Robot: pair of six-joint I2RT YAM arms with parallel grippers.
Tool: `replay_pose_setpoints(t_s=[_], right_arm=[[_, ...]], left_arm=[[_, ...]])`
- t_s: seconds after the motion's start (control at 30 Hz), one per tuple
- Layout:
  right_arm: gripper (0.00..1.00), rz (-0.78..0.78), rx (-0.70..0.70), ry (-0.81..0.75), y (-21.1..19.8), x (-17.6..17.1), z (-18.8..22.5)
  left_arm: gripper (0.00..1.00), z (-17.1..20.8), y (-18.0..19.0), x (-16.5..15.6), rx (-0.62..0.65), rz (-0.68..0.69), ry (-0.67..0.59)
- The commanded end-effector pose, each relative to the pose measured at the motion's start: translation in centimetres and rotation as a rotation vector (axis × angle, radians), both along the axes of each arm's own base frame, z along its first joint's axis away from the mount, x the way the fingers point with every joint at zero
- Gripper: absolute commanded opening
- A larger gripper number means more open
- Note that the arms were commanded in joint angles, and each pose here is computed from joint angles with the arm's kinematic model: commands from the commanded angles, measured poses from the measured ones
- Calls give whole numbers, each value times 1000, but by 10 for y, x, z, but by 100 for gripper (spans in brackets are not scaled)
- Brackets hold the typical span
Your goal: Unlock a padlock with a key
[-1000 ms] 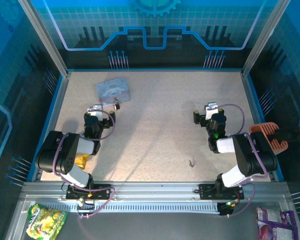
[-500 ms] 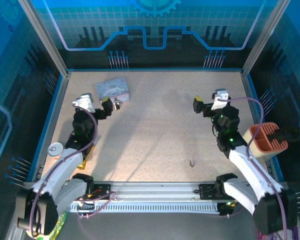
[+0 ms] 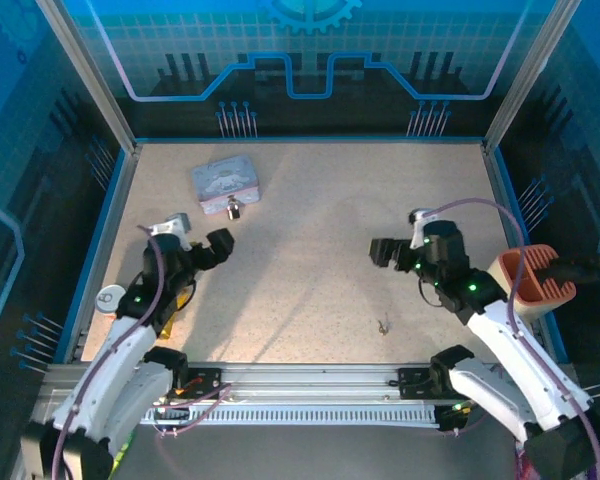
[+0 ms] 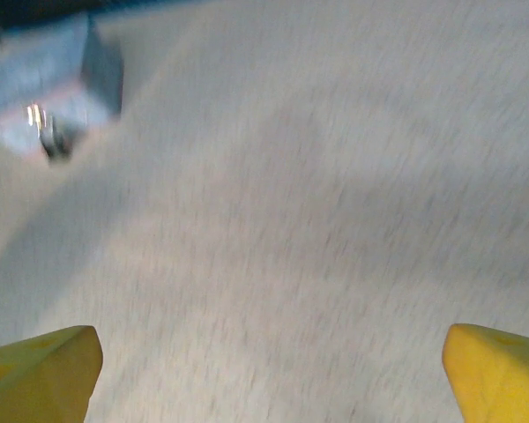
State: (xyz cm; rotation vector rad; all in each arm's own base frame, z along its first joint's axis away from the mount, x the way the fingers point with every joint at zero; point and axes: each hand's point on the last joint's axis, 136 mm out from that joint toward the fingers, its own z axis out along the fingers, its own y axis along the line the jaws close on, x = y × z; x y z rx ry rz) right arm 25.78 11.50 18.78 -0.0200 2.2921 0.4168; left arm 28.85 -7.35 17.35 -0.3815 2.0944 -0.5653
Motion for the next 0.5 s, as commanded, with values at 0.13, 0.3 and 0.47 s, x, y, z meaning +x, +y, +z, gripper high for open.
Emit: replay_pose_setpoints(t_s=[0.13, 0.3, 0.47], right_arm=[[88, -75, -161, 387, 3, -54, -68], [75, -92, -166, 584, 13, -81, -106], [64, -135, -211, 721, 14, -99, -128]], left_arm=[[99, -44, -61, -5, 33, -281, 77], [99, -60, -63, -4, 49, -307, 3], [99, -55, -69, -9, 30, -344, -34]])
